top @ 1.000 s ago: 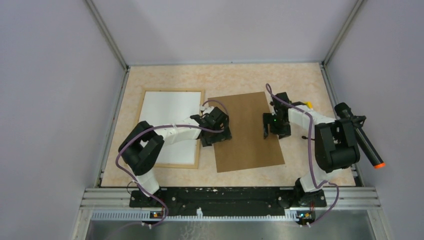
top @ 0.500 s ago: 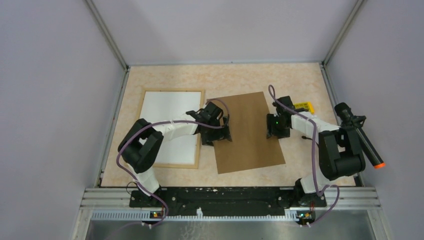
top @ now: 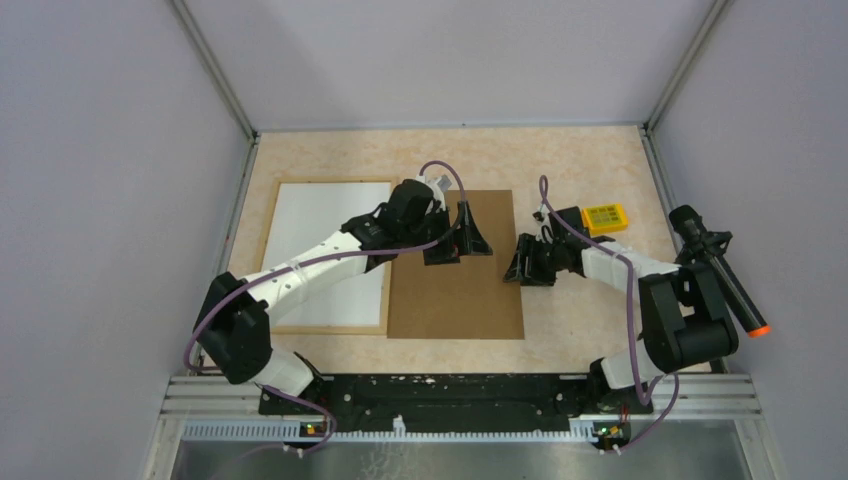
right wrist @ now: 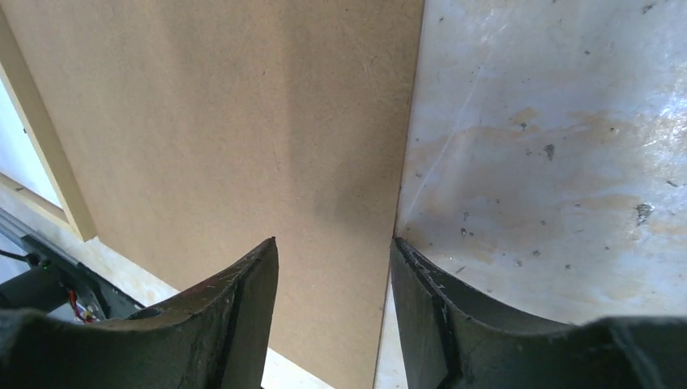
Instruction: Put the photo into the frame
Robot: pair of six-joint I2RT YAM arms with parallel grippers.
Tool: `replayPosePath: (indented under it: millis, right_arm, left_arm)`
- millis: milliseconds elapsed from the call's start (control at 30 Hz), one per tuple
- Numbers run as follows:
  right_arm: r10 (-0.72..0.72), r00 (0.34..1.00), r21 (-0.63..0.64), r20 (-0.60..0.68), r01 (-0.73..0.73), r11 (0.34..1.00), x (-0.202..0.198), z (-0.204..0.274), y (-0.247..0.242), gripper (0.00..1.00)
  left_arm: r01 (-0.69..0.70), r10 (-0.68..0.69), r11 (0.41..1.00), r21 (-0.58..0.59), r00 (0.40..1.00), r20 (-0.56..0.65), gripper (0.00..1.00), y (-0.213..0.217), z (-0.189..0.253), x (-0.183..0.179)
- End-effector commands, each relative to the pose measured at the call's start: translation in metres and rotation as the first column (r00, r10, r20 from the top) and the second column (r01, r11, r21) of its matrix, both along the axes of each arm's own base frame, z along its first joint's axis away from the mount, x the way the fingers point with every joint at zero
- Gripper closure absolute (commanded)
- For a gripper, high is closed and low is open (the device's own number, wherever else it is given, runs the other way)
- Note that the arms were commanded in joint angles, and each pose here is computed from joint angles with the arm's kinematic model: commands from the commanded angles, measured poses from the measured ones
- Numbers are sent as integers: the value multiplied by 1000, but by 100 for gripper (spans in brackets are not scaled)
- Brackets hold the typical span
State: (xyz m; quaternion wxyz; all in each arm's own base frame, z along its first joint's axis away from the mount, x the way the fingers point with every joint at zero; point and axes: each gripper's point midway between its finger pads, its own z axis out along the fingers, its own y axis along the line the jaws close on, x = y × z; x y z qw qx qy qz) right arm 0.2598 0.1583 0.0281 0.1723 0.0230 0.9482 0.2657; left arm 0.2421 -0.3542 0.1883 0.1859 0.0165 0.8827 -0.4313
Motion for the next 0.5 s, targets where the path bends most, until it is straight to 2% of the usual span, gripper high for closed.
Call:
replayPosePath:
  millis: [0, 67, 233, 367, 467]
  right_arm:
    - [-2, 999, -45, -41, 0, 999, -15, -6, -4, 46]
    - [13, 999, -41, -31, -14, 999, -15, -1, -1, 46]
    - [16, 1000, 46, 23, -17, 999, -12, 21, 14, 45]
    - [2, 997, 129, 75, -11, 992, -8, 44, 25, 44]
    - [-9, 995, 177, 97, -8, 984, -4, 58, 31, 43]
  left_arm:
    - [80, -82, 997, 15, 987, 139, 1, 5, 20, 0]
    - [100, -109, 993, 61, 979, 170, 1, 16, 10, -4]
    - [117, -139, 983, 141, 977, 162, 1, 42, -43, -22]
    - [47, -79, 960, 277, 991, 107, 1, 70, -92, -24]
    - [24, -54, 949, 313, 995, 87, 1, 79, -111, -27]
